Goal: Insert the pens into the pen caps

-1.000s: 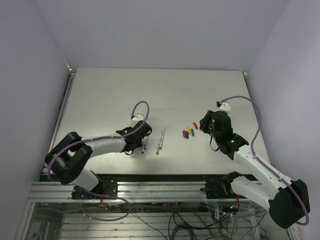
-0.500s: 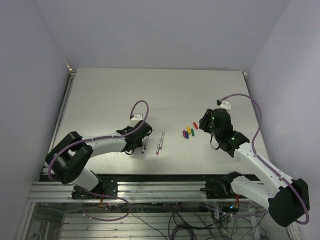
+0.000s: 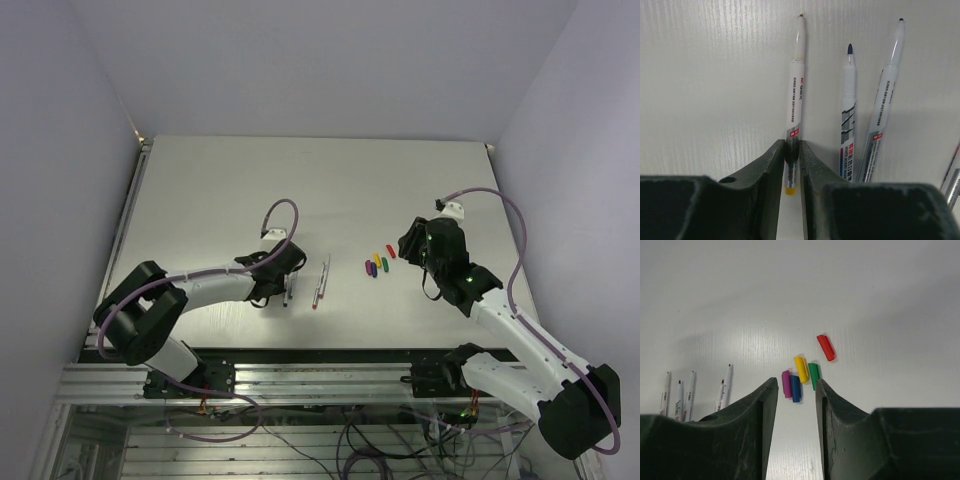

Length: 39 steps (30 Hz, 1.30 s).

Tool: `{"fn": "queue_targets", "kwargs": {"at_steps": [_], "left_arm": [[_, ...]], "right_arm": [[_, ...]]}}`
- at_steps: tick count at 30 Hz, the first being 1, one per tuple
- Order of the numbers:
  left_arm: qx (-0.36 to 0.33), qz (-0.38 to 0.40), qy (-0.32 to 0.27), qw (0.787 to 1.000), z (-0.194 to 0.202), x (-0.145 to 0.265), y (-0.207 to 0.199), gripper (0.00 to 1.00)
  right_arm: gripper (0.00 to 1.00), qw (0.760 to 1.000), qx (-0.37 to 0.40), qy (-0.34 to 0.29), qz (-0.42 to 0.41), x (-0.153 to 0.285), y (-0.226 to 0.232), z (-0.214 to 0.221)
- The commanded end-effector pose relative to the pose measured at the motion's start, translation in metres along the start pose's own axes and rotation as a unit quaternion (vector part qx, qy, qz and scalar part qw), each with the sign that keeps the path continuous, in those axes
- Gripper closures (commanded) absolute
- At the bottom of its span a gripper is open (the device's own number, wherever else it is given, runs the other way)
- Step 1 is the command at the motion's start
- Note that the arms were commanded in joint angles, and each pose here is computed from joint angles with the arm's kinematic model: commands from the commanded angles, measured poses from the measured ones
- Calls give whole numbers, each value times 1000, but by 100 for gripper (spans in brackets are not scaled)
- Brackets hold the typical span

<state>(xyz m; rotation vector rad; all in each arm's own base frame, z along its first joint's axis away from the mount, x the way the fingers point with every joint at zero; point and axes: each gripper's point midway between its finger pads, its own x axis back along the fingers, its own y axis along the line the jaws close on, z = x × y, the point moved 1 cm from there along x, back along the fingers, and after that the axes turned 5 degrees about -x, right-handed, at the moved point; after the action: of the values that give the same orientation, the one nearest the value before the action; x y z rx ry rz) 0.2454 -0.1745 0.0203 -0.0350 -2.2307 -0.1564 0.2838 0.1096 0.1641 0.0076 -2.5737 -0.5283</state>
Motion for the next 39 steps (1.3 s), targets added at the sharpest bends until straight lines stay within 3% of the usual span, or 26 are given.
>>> {"fn": "queue_targets", "kwargs": {"at_steps": [1,9,12,16,27,33,39], "left_arm": [[-51,-16,99,994,49,3,14,72],[-63,-11,127,990,60,0,12,74],[-67,-1,138,988,65,-2,9,92],[-66,8,137,988,65,-3,5,93],[-39,24,31,998,9,29,9,93],[-12,63,-43,997,-25,57,7,93],[-10,127,-82,988,-35,75,-4,93]], "right_arm": [[63,1000,5,-5,-9,2,6,-7],[63,1000,10,0,-10,0,6,-4],[63,1000,13,3,-9,0,6,-4],[65,1000,18,9,-4,-3,3,2],[91,997,55,57,9,-27,-4,31],[91,994,68,82,4,-39,-5,48],[81,992,78,98,-7,-50,-4,63]]}}
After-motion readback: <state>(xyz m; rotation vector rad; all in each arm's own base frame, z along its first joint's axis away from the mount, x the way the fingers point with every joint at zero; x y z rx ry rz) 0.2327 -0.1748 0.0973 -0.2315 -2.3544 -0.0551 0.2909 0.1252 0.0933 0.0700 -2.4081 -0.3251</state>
